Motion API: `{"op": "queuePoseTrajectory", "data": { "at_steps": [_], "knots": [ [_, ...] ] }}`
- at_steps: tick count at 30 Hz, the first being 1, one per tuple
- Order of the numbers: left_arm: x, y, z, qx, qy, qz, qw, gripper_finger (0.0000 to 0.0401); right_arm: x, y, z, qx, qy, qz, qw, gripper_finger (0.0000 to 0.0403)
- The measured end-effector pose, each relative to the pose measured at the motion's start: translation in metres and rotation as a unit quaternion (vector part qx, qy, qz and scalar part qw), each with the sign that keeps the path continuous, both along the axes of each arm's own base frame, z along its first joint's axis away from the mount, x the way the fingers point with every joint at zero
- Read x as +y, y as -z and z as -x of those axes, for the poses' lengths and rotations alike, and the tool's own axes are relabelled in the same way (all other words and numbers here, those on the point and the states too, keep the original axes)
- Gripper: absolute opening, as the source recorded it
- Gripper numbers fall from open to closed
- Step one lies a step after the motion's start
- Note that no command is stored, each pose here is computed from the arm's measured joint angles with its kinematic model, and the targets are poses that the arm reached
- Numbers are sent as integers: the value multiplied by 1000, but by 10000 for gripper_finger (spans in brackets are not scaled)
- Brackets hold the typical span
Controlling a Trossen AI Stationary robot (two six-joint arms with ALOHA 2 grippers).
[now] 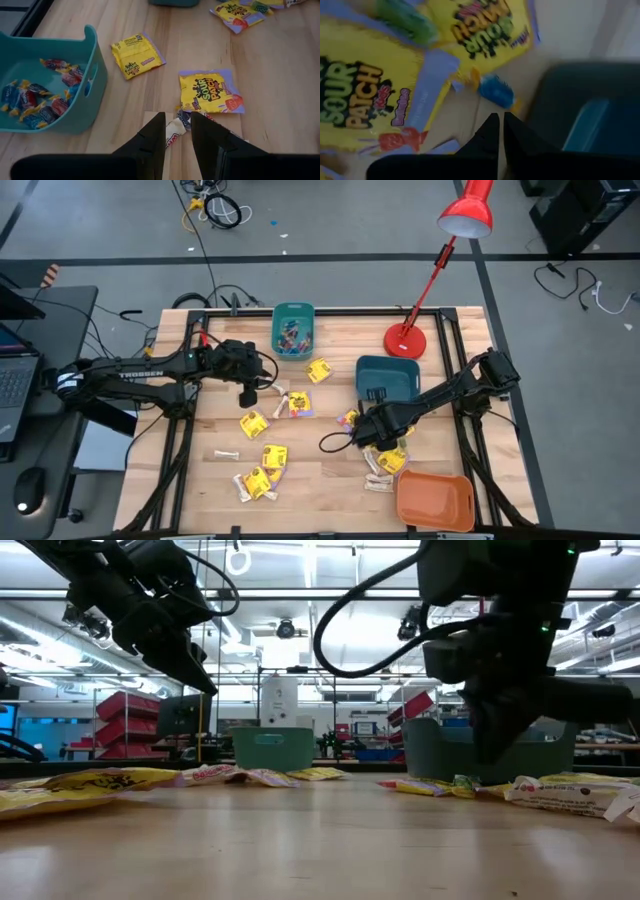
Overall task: Sort candy
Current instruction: Put the blue candy into the green bin
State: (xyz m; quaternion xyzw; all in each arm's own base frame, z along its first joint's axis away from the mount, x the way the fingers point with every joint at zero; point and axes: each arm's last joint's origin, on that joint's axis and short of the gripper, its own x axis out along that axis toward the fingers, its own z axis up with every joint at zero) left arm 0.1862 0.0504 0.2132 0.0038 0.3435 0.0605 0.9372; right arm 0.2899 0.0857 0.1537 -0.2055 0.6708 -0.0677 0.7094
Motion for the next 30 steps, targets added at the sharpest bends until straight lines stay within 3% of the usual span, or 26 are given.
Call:
{"op": "queuePoseTrajectory", "data": {
  "at_steps": [5,7,16,23,30],
  "knots": [
    [0,0,0,0,0,0,1000,94,0,6,-2,25,-129,7,991,56],
    [0,0,0,0,0,0,1000,94,-2,10,-2,28,-152,9,988,76],
    [0,0,0,0,0,0,1000,94,-26,23,0,32,-136,13,990,136],
    [0,0,0,-1,-3,4,1000,94,-27,24,-2,43,-206,0,978,137],
    [0,0,0,-1,-5,6,1000,94,-26,25,-2,43,-214,-21,976,129]
  ]
}}
